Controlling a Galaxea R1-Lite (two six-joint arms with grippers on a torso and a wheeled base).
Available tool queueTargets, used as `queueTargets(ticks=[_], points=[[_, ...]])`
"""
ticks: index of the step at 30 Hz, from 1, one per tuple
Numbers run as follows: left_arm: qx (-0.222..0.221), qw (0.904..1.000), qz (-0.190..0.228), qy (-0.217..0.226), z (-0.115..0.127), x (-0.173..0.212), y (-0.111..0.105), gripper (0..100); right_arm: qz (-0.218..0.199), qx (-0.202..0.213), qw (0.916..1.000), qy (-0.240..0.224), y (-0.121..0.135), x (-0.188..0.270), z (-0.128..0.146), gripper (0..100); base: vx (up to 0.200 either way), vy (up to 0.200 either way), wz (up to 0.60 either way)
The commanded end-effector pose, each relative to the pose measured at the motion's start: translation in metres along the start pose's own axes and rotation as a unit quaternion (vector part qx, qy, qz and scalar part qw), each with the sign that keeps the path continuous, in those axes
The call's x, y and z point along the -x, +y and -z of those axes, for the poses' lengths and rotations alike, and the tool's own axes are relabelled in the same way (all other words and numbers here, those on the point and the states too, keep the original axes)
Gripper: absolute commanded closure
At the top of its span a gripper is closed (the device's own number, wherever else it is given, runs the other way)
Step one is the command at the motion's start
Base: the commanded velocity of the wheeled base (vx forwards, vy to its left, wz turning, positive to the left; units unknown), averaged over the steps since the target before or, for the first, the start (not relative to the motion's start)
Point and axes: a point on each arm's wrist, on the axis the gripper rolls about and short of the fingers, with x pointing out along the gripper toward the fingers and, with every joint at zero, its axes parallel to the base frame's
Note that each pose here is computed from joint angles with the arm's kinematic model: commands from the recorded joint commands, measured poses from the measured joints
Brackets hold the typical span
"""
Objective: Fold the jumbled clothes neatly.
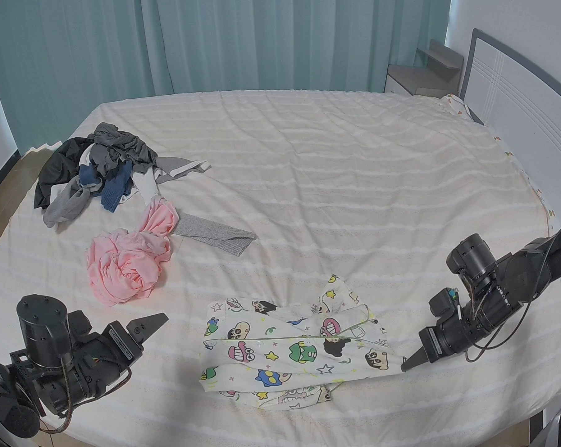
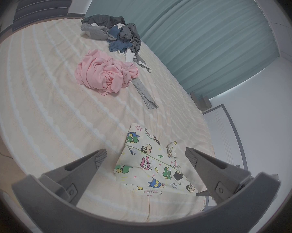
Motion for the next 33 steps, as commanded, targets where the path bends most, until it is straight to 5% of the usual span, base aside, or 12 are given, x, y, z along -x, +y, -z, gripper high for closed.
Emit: queueTargets(ticks=[1, 19, 28, 30, 31, 33], points=[[0.000, 1.0000, 0.000, -0.001, 0.000, 0.000, 0.000, 0, 0.004, 0.001, 0.9996, 0.028, -0.005, -0.008, 0.012, 100, 0.000, 0.000, 0.00], [0.000, 1.0000, -0.001, 0.001, 0.000, -0.001, 0.000, 0, 0.016, -0.017, 0.9979, 0.061, -0.020, -0.028, 0.014, 100, 0.000, 0.000, 0.00], [-0.001, 0.9999, -0.009, 0.008, 0.002, -0.005, 0.002, 0, 0.007, -0.009, 0.9991, -0.042, -0.013, 0.033, 0.023, 100, 0.000, 0.000, 0.00], [-0.011, 0.9991, -0.015, 0.039, 0.010, -0.012, 0.002, 0, 0.015, -0.006, 0.9932, -0.115, -0.010, 0.073, 0.044, 100, 0.000, 0.000, 0.00], [-0.011, 0.9991, -0.015, 0.039, 0.010, -0.012, 0.002, 0, 0.015, -0.006, 0.9932, -0.115, -0.010, 0.073, 0.044, 100, 0.000, 0.000, 0.00], [-0.021, 0.9967, -0.039, 0.068, 0.019, -0.030, 0.005, 0, 0.029, -0.008, 0.9793, -0.200, -0.007, 0.111, 0.071, 100, 0.000, 0.000, 0.00]])
